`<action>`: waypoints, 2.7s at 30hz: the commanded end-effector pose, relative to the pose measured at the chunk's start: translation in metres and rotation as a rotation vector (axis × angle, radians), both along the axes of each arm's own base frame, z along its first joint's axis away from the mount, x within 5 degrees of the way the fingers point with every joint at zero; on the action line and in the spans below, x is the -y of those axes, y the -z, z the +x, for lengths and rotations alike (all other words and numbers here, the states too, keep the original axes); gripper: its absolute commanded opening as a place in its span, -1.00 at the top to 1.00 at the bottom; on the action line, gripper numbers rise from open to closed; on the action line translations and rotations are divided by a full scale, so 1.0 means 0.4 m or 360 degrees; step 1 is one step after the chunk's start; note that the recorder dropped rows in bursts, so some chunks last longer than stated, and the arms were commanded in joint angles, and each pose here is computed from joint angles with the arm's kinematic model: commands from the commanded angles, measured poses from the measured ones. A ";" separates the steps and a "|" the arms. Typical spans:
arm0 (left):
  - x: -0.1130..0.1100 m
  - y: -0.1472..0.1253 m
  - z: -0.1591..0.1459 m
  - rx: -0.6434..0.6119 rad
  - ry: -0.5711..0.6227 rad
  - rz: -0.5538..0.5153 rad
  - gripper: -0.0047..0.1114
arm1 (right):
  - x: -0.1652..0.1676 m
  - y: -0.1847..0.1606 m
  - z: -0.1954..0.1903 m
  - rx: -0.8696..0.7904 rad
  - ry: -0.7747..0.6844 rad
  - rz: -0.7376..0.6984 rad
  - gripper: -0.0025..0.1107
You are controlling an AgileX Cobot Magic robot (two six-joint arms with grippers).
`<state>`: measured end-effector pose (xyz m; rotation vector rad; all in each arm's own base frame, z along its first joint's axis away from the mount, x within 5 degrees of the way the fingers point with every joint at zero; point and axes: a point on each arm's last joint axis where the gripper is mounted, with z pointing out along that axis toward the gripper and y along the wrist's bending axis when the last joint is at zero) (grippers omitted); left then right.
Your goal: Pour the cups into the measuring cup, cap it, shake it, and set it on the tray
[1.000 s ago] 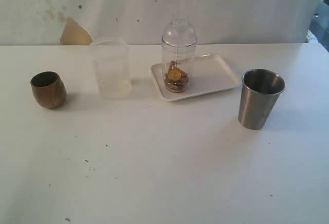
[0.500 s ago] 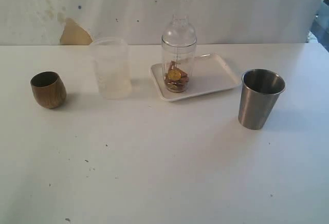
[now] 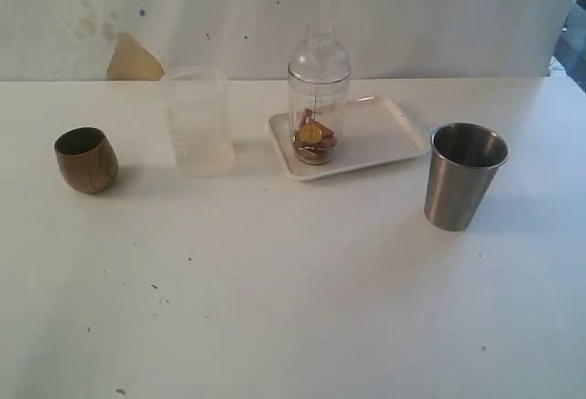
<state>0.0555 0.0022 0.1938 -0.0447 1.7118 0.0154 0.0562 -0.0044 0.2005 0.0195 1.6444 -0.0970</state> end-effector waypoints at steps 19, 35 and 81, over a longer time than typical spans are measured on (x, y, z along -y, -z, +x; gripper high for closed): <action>0.002 -0.024 0.002 0.0196 0.0011 -0.0068 0.92 | 0.000 0.004 0.000 0.0005 -0.0004 -0.0010 0.96; 0.002 -0.024 0.002 0.0196 0.0012 -0.0056 0.92 | 0.000 0.004 0.000 0.0005 -0.0003 -0.0014 0.96; 0.002 -0.024 0.002 0.0196 0.0012 -0.0055 0.92 | 0.000 0.004 0.000 0.0005 -0.0003 -0.0014 0.96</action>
